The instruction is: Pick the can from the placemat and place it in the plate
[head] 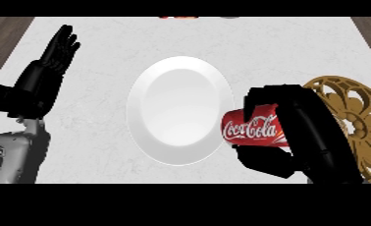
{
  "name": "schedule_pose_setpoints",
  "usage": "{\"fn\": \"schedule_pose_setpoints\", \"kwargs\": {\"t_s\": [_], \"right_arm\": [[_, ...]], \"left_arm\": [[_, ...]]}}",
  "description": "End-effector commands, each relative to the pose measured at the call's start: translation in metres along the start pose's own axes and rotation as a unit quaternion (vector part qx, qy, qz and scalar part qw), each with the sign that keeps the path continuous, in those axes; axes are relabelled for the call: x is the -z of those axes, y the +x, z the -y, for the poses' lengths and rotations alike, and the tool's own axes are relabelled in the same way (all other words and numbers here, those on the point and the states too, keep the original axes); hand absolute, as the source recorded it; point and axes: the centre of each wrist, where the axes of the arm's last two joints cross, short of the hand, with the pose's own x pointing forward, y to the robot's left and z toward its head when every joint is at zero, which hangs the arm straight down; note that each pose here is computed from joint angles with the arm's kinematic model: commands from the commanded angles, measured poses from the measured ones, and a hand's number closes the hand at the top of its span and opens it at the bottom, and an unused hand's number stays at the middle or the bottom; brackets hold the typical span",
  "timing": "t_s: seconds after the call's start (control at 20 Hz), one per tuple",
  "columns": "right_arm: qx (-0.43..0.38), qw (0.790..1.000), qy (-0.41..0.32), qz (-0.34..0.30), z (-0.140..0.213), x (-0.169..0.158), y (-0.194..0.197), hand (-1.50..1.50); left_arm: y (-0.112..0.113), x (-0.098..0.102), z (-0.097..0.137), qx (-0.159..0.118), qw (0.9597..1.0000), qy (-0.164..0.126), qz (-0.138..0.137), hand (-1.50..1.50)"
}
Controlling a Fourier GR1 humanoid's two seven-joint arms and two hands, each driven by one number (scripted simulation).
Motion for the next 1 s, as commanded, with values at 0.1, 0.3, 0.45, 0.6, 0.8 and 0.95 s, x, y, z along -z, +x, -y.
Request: {"fn": "schedule_pose_setpoints", "kwargs": {"t_s": [0.1,0.3,0.45,0.6,0.8,0.95], "right_arm": [[0.018,1.0,0.023,-0.007,-0.046,0.059,0.03,1.5],[-0.003,0.999,0.029,-0.036,-0.088,0.079,0.036,1.5],[-0.019,0.998,0.037,-0.044,-0.099,0.108,0.031,1.5],[-0.028,0.998,0.042,-0.043,-0.129,0.113,0.02,1.5],[-0.046,0.995,0.077,-0.054,-0.151,0.127,0.026,1.5],[0.018,0.992,0.046,-0.116,-0.167,0.126,0.002,-1.5]], "left_arm": [[-0.002,0.003,0.0,-0.001,1.0,0.0,0.002,0.0],[0.016,-0.008,0.007,0.004,0.9999,-0.012,0.004,0.0],[-0.008,-0.003,0.017,-0.002,0.9999,-0.014,-0.004,0.0],[0.005,-0.005,0.008,-0.001,1.0,-0.003,0.004,0.0],[-0.003,0.004,0.013,-0.005,1.0,-0.005,0.003,0.0],[0.004,0.0,0.006,-0.003,0.9999,-0.014,0.007,0.0]]}}
